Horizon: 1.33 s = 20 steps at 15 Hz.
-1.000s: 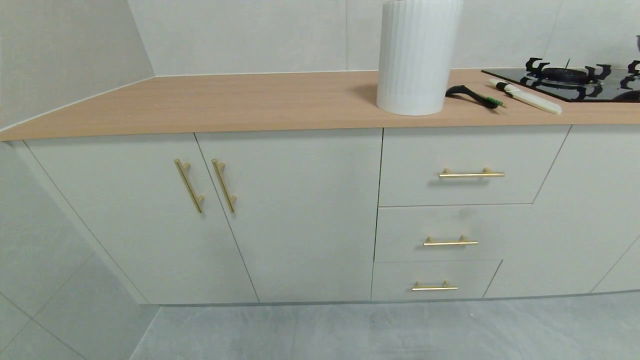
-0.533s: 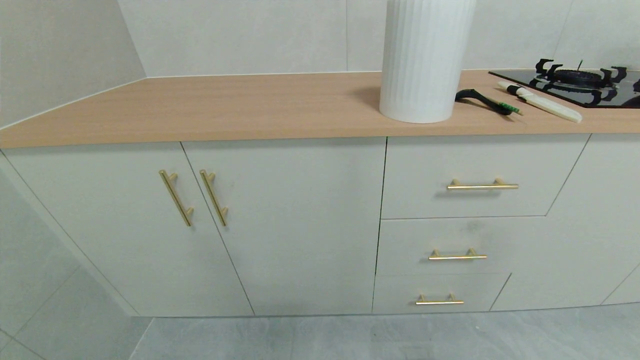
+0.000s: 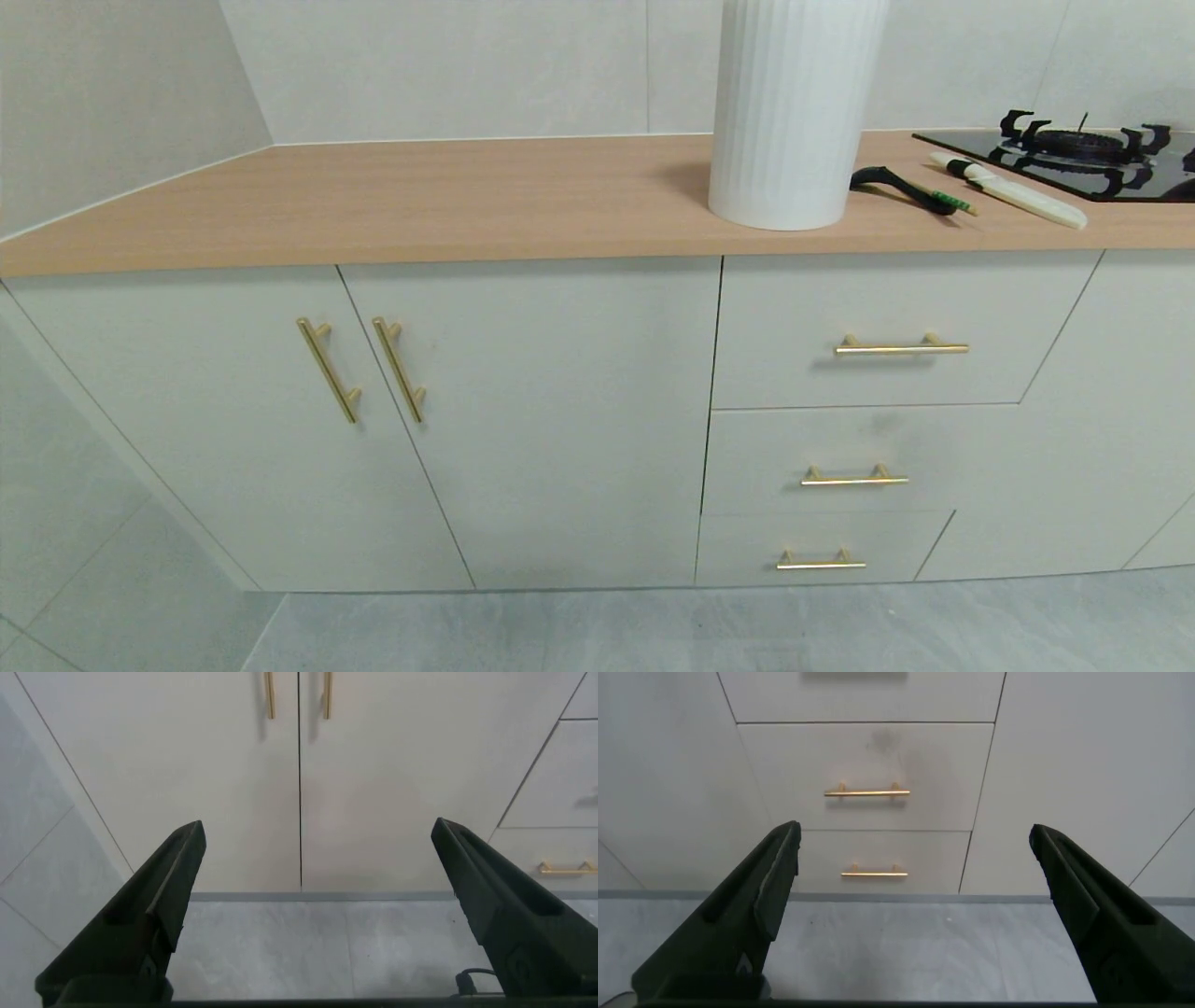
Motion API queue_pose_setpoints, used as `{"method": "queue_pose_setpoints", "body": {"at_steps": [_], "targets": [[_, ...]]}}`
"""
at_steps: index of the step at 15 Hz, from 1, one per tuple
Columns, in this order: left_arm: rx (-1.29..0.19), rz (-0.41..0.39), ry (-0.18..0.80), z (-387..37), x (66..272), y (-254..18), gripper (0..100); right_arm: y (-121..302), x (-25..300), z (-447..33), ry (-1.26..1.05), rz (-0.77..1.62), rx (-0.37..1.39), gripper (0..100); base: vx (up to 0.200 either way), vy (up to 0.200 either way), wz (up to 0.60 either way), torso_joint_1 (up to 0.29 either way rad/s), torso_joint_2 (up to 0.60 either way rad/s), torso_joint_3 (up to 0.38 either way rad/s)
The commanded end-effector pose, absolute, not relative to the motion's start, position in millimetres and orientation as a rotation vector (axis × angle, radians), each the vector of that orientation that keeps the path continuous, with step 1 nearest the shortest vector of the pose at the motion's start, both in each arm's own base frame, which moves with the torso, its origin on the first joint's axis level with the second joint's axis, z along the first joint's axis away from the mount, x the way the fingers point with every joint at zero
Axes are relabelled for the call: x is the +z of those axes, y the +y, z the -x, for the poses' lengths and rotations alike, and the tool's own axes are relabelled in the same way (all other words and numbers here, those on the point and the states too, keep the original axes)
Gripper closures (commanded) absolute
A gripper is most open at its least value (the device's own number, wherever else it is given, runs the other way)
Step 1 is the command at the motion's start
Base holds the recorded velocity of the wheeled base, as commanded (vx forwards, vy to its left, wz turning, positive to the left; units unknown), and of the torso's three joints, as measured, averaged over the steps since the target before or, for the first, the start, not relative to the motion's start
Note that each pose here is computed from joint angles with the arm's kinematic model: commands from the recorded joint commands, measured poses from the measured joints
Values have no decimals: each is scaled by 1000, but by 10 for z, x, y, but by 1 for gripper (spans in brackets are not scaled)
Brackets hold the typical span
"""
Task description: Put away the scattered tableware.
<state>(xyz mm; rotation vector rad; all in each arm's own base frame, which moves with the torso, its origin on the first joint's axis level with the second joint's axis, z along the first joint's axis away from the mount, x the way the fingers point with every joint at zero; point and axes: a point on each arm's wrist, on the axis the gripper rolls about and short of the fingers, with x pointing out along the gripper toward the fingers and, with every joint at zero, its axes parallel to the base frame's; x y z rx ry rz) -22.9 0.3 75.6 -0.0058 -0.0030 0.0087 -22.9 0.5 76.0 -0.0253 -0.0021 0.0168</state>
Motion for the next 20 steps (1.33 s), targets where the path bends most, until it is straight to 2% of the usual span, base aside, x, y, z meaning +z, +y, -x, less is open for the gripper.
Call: {"method": "queue_pose_setpoints", "body": {"at_steps": [1,3,9,15,20], "targets": [[9,6,-2,228,756,3,0,5,790,235,-19,31,17,0,0,0,0,0,0,0],[9,6,-3,228,758,3,0,4,1077,307,-103,13,33,0,0,0,0,0,0,0],[9,6,-2,228,756,3,0,24,1271,-74,194,21,197,0,0,0,0,0,0,0],[9,6,-2,228,756,3,0,129,1717,-679,377,27,271,0,0,0,0,0,0,0],[8,6,-2,228,756,2,0,241,1779,-1254,516,59,296,0,0,0,0,0,0,0]]}}
